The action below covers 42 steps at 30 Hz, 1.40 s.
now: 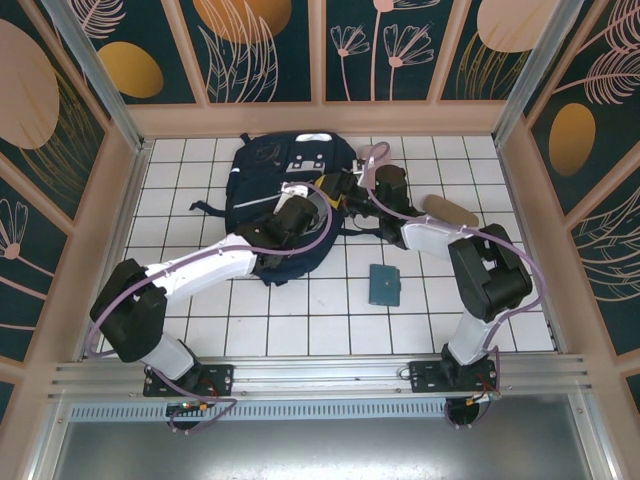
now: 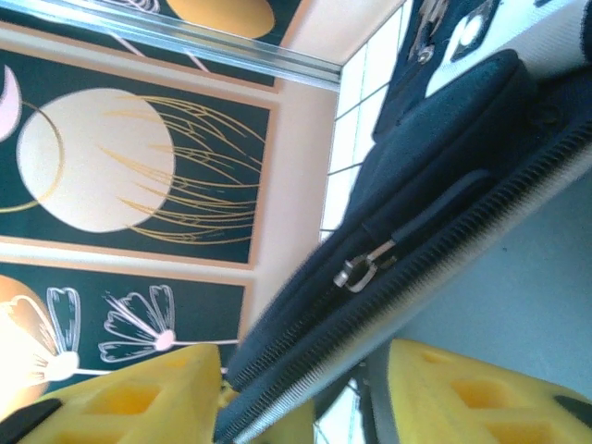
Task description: Pack the student bag
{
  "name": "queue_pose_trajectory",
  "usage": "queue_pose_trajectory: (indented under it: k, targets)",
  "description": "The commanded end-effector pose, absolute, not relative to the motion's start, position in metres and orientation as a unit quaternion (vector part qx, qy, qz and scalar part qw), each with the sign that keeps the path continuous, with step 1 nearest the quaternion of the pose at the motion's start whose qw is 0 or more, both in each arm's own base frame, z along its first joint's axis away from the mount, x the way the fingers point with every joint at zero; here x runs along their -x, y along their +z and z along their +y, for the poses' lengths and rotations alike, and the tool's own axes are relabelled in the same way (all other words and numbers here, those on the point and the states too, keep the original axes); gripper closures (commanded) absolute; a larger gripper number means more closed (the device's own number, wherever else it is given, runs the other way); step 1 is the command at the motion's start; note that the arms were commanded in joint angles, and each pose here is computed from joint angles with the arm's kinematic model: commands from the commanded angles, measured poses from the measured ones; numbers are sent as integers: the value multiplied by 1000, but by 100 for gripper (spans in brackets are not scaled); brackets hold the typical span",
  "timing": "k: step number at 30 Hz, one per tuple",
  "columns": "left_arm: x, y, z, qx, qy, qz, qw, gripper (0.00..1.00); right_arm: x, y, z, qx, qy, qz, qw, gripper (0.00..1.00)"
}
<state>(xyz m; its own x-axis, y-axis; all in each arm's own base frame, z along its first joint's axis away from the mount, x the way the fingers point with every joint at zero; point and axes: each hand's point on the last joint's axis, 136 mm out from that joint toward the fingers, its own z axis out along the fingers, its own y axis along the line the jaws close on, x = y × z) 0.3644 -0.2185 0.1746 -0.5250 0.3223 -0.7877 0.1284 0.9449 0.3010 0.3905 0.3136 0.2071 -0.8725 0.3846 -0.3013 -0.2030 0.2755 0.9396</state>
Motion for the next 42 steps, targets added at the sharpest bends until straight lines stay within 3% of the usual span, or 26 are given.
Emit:
queue_pose_trajectory:
  k: [1, 6, 13, 25, 30, 34, 42]
  targets:
    - [-380, 228, -228, -77, 64, 845, 526, 100, -388, 225, 291, -40, 552, 773, 309, 41]
    - [-380, 242, -242, -81, 22, 844, 529, 100, -381, 191, 228, -77, 413, 833, 361, 38]
    - [-379, 245, -251, -84, -10, 845, 528, 100, -334, 125, 160, -111, 250, 902, 334, 33]
    - [-377, 240, -260, -87, -38, 850, 518, 100, -237, 26, 143, -156, 230, 939, 204, 30]
    - [-377, 243, -262, -87, -47, 849, 519, 100, -229, 13, 152, -149, 259, 936, 184, 32]
    - [-375, 243, -263, -88, -48, 851, 515, 100, -219, 8, 145, -149, 220, 948, 174, 32]
    - [-376, 241, -267, -90, -56, 853, 511, 100, -227, 56, 126, -157, 184, 942, 232, 30]
